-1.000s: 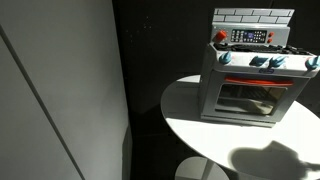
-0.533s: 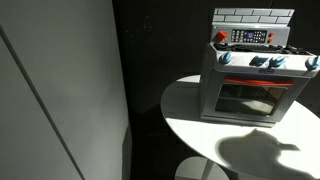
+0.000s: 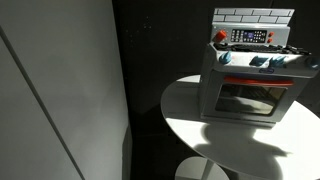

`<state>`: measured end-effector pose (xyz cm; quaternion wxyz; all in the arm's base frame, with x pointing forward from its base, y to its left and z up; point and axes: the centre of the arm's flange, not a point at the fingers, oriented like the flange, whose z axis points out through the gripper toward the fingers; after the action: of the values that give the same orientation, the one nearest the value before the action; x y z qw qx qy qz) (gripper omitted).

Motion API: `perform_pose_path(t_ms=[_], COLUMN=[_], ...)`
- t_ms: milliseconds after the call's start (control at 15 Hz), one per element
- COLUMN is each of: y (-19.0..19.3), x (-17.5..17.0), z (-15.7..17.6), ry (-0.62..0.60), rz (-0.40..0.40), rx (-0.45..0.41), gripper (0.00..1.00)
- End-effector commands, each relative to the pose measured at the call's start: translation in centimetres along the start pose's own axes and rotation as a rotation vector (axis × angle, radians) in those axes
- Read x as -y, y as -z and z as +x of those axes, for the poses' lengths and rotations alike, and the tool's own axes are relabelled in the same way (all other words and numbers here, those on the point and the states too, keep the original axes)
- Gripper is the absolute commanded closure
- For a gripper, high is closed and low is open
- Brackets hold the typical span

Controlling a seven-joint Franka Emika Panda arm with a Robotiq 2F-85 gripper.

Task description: Tap the top button on the control panel of the stove twice

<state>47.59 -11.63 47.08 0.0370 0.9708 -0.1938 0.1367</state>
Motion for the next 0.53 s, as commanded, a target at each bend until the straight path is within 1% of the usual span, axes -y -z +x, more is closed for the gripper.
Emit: perform_pose_path(t_ms=[0,200,400,467], y=[0.0,-0.5,-0.6,-0.9], x=[0.9,1.3,1.6,1.1], z=[3.7,5.5,6.8,5.0], ry=[-0.060,-0.097,-0.121,-0.094], rz=[0.011,0.008,0.014,0.017], rx=[-0.051,-0.089,-0.102,-0.087], gripper=[0.00,0.00,0.00,0.00])
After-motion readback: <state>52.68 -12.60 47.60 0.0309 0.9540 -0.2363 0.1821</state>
